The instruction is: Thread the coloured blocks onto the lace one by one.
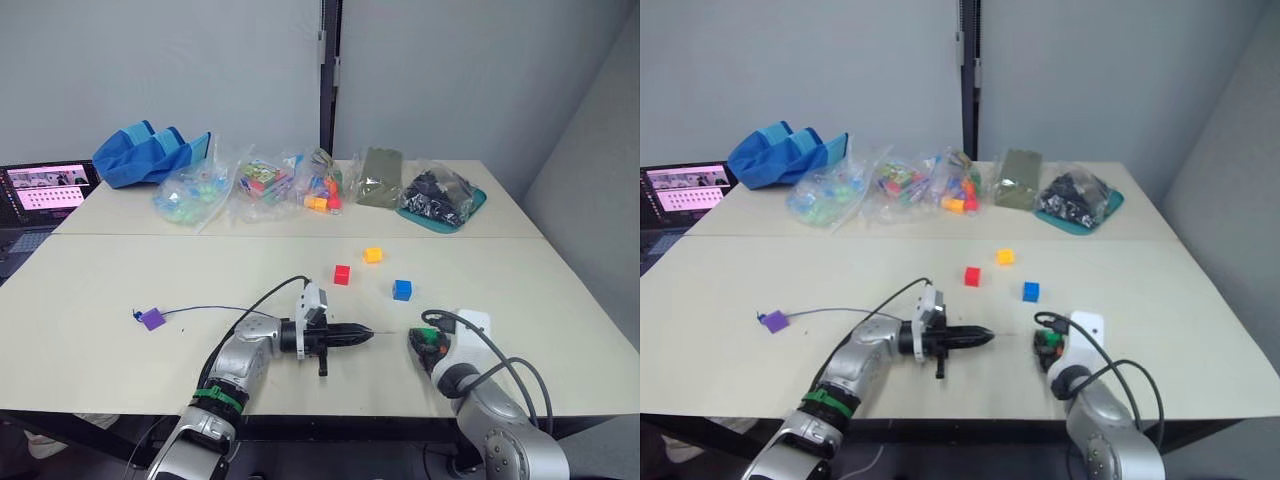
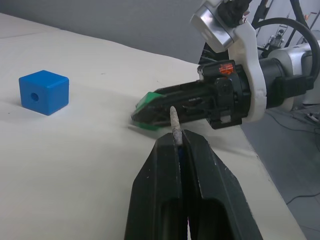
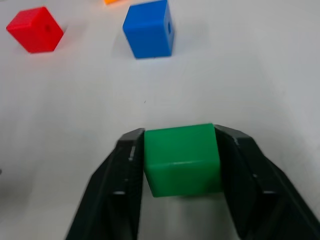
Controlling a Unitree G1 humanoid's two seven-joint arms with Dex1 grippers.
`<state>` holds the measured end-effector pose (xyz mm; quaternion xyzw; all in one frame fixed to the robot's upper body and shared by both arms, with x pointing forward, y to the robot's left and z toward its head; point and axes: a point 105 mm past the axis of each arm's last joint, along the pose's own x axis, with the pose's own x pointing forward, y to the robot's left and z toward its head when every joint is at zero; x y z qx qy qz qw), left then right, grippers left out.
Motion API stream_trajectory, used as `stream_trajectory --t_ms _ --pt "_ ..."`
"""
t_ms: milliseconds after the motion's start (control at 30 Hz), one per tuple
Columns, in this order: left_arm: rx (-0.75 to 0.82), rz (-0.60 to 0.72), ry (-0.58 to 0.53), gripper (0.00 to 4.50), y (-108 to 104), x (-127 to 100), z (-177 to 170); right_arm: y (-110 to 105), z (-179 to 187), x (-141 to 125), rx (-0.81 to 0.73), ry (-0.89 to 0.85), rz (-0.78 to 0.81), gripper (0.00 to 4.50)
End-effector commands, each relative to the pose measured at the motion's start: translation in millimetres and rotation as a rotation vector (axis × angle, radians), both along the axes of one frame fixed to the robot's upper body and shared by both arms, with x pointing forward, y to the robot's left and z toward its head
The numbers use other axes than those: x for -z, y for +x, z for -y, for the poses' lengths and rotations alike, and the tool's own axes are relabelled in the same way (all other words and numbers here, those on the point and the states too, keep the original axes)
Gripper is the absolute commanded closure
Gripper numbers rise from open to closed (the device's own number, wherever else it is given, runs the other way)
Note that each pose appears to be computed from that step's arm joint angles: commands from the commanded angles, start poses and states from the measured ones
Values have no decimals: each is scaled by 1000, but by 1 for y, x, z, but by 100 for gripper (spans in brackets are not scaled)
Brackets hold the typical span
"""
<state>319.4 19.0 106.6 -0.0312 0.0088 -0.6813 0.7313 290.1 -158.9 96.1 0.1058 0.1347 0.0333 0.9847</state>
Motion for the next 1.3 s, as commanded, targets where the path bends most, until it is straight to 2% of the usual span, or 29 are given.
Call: stream_trajectory --t_ms 33,133,367,400,467,600,733,800,1000,1100,1267,1300 --pt "10 15 -6 450 -1 -4 1 1 7 -30 -11 -23 107 92" --pt "8 16 2 450 -2 -3 -1 -2 18 -50 -43 -63 163 4" --pt "-6 15 -2 450 -1 -2 -3 1 43 -88 -127 -104 228 4" --pt "-7 18 -3 450 -1 -2 -2 5 45 -95 -197 -135 231 4" --pt "-7 32 8 450 -2 -1 1 1 39 -99 -457 -324 174 4" --pt "-1 62 42 450 -3 -1 2 -13 40 -91 -849 -639 -2 4" --pt "13 85 47 450 -5 -4 2 -14 41 -82 -1057 -782 -102 4" --pt "22 91 35 450 -8 -7 2 -12 43 -78 -1123 -851 -145 4" --pt "11 99 76 450 -13 -2 -1 19 32 -68 -1276 -1030 -174 4" --pt "-1 108 79 450 -15 -1 -3 28 31 -59 -1309 -1057 -200 4" --pt "-20 113 96 450 -16 1 -5 31 30 -47 -1352 -1049 -253 4" --pt "-26 115 100 450 -16 2 -6 31 28 -46 -1356 -1020 -257 28"
